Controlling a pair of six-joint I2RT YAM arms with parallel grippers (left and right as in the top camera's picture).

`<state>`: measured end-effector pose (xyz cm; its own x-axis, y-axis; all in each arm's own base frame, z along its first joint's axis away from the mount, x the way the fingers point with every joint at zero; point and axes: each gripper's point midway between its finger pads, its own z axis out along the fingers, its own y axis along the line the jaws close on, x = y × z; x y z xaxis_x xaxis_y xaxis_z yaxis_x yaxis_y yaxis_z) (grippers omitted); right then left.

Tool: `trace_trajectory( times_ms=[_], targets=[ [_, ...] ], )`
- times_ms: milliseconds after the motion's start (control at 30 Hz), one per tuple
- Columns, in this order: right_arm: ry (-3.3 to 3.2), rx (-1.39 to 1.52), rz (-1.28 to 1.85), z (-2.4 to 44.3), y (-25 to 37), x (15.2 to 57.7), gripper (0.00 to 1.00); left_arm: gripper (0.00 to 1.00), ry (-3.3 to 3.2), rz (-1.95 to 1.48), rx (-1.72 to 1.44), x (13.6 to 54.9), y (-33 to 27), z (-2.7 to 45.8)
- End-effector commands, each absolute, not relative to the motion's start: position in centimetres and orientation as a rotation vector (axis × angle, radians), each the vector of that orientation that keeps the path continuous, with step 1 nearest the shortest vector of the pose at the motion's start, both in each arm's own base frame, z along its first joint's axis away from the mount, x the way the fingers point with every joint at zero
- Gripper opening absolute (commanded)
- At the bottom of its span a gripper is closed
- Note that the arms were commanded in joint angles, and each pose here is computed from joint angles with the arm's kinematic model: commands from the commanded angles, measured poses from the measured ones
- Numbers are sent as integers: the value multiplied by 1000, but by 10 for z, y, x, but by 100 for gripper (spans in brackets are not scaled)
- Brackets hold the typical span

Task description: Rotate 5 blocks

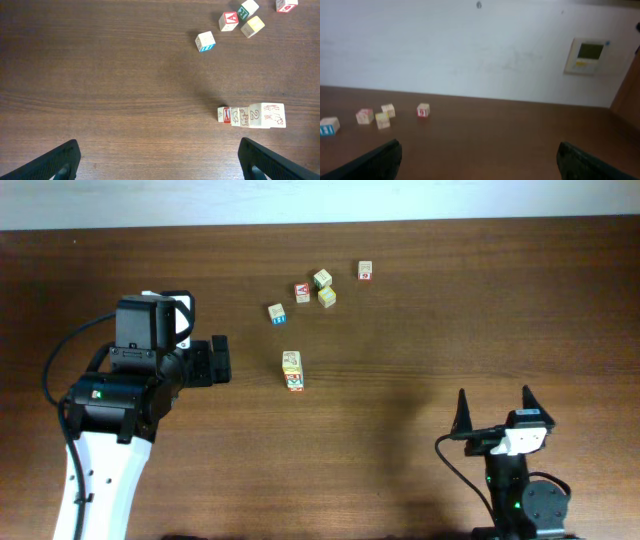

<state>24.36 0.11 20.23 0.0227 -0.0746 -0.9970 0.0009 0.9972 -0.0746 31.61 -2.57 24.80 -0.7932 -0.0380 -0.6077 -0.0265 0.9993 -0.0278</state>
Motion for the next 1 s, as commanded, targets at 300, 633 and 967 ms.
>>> trace_trajectory(
  times_ms=[300,633,967],
  targets=[
    [1647,-58,-61,156,-1,246,99,99,2454,-7,-34,317,-23,259],
    [1646,-64,-50,156,2,246,99,99,2454,-7,-34,317,-23,259],
    [1646,-64,-50,156,2,246,99,99,2454,-7,-34,317,-23,259]
  ],
)
